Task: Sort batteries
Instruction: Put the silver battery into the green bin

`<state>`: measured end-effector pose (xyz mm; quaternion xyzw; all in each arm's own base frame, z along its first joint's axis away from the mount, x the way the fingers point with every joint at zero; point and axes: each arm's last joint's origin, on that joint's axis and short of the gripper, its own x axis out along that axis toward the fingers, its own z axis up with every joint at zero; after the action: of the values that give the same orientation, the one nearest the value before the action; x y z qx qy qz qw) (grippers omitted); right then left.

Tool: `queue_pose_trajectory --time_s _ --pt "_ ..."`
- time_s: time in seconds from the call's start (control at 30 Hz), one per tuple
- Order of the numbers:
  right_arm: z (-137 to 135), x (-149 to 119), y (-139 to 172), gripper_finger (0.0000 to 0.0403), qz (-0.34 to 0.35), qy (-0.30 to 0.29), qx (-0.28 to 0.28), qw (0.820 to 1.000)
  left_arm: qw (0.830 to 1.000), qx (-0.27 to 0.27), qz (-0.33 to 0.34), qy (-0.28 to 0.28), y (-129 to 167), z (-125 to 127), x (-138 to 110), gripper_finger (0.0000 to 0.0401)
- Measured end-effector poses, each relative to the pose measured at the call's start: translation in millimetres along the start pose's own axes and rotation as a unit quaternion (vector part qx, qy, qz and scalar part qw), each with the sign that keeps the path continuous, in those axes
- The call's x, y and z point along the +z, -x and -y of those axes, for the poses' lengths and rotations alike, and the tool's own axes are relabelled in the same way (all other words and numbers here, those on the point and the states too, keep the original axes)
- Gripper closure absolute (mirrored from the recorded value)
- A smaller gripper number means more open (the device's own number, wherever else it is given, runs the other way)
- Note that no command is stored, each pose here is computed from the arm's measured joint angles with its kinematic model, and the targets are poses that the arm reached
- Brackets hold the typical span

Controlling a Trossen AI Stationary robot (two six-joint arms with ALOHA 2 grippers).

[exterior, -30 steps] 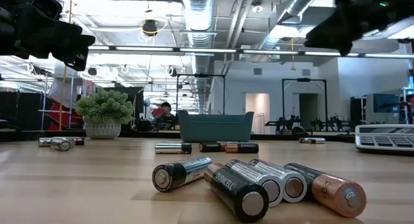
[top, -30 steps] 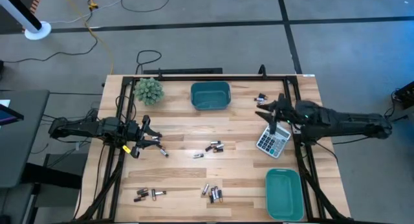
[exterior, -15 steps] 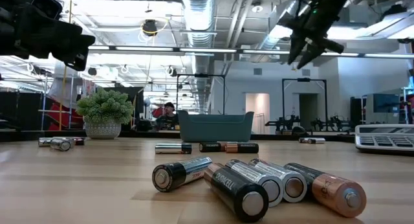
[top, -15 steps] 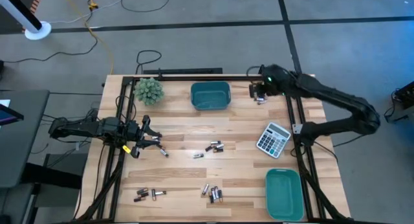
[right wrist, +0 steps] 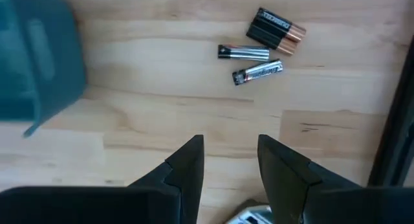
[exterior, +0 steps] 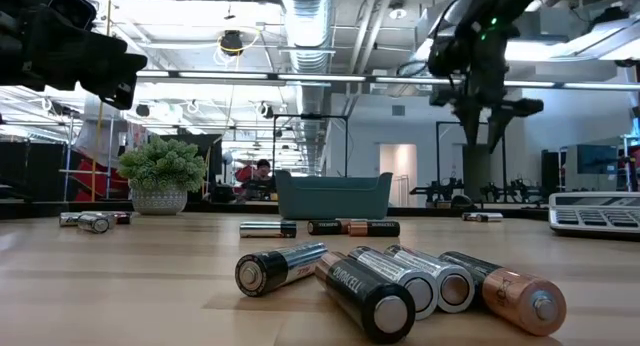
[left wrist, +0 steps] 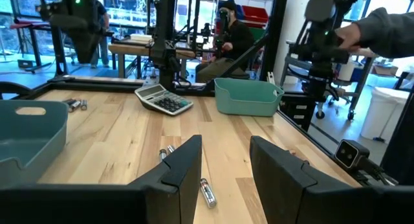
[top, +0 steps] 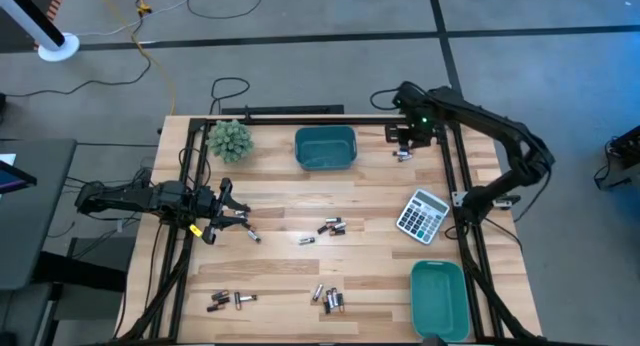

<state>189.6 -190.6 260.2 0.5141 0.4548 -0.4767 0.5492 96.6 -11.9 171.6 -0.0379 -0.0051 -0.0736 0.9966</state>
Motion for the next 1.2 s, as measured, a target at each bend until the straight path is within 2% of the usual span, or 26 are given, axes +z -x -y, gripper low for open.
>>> queue_pose_trajectory --time_s 0.27,0.47,0.7,1.2 --pt "2.9 8.7 -37.9 0.0242 -0.041 0.002 -0.04 0.998 1.0 0.0 0.0 0.0 0.0 0.0 0.0 0.0273" --pt "19.6 8.9 -63.3 0.0256 -0.028 -0.029 -0.03 0.999 1.0 0.0 0.0 0.0 0.0 0.0 -0.1 0.0273" --pt "29.9 13.4 -72.9 0.027 0.001 -0.098 -0.007 0.995 1.0 0.0 0.0 0.0 0.0 0.0 -0.1 0.0273" --pt "41.1 20.9 -73.0 0.0269 0.0 -0.178 -0.013 0.984 1.0 0.0 0.0 0.0 0.0 0.0 -0.1 0.0273"
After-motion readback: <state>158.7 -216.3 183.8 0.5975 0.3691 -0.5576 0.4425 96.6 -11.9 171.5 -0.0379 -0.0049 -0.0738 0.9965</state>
